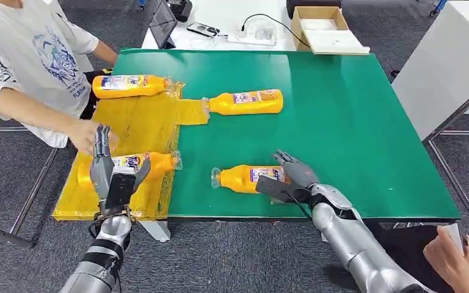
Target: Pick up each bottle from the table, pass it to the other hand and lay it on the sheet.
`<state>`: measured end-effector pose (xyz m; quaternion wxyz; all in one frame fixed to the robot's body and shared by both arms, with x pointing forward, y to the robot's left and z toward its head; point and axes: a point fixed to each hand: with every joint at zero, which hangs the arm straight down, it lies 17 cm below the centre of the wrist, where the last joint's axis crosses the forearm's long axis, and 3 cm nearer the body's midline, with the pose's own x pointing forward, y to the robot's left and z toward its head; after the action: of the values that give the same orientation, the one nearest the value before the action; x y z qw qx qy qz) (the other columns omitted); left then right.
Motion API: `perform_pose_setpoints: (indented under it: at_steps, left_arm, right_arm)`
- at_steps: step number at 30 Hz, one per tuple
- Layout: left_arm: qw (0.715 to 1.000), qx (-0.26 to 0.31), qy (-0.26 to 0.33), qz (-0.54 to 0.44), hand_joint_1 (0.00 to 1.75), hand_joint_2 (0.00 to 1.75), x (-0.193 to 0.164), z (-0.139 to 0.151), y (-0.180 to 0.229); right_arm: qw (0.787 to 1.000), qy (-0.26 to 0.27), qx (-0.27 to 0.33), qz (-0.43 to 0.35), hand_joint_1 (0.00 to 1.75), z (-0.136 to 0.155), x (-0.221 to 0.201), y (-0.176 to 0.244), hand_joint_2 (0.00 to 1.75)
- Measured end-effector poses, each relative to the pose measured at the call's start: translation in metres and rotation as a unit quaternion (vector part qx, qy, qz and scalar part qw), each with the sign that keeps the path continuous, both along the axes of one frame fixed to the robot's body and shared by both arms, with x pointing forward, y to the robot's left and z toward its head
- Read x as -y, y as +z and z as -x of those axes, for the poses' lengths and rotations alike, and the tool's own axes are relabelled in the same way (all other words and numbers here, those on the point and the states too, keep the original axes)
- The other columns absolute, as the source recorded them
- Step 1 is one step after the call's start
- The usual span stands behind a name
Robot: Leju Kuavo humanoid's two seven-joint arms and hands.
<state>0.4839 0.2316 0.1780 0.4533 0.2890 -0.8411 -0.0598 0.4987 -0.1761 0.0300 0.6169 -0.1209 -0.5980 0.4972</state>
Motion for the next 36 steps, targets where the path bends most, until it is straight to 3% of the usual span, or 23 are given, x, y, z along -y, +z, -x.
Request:
perform_pose_setpoints:
  at_steps: [2, 4, 5, 6, 11, 14, 15, 25, 28, 32, 36]
  left_arm:
    - [1.000, -0.001, -0.003, 0.000, 0.00, 1.75, 0.003, 0.000, -0.001]
    - [1.000, -0.004, -0.005, 0.002, 0.00, 1.75, 0.004, -0.001, -0.002]
    - [1.000, -0.005, -0.009, 0.003, 0.00, 1.75, 0.006, -0.001, -0.003]
    - [1.000, -0.006, -0.011, 0.004, 0.00, 1.75, 0.008, -0.002, -0.003]
    - [1.000, -0.014, -0.023, 0.012, 0.00, 1.75, 0.018, -0.005, -0.006]
    - [0.999, -0.017, -0.024, 0.011, 0.00, 1.75, 0.020, -0.007, -0.007]
    - [0.999, -0.017, -0.025, 0.011, 0.00, 1.75, 0.021, -0.007, -0.007]
    - [0.998, -0.029, -0.043, 0.022, 0.00, 1.75, 0.035, -0.009, -0.013]
    - [0.998, -0.032, -0.047, 0.031, 0.00, 1.75, 0.037, -0.010, -0.014]
    - [0.991, -0.054, -0.092, 0.081, 0.00, 1.75, 0.048, -0.010, -0.023]
    - [0.974, -0.079, -0.149, 0.152, 0.00, 1.75, 0.067, -0.008, -0.030]
  right_arm:
    - [1.000, 0.000, -0.003, 0.005, 0.00, -0.002, 0.001, -0.002, 1.75]
    - [1.000, -0.004, -0.009, 0.013, 0.30, -0.004, 0.004, -0.004, 1.75]
    - [1.000, -0.007, -0.013, 0.020, 0.59, -0.006, 0.005, -0.007, 1.75]
    - [1.000, -0.010, -0.016, 0.025, 1.24, -0.009, 0.005, -0.007, 1.75]
    - [0.998, -0.019, -0.035, 0.050, 1.27, -0.016, 0.004, -0.016, 1.75]
    - [0.998, -0.020, -0.041, 0.053, 1.57, -0.019, 0.002, -0.017, 1.75]
    - [0.997, -0.020, -0.041, 0.055, 1.75, -0.019, 0.002, -0.018, 1.75]
    - [0.997, -0.014, -0.064, 0.036, 1.75, -0.018, -0.008, -0.023, 1.75]
    - [0.998, 0.001, -0.055, -0.006, 1.75, -0.016, -0.016, -0.016, 1.75]
    - [0.992, -0.050, 0.071, -0.090, 1.75, -0.012, -0.023, 0.019, 1.75]
    - [0.960, -0.105, 0.226, -0.131, 1.75, 0.008, -0.028, 0.082, 1.75]
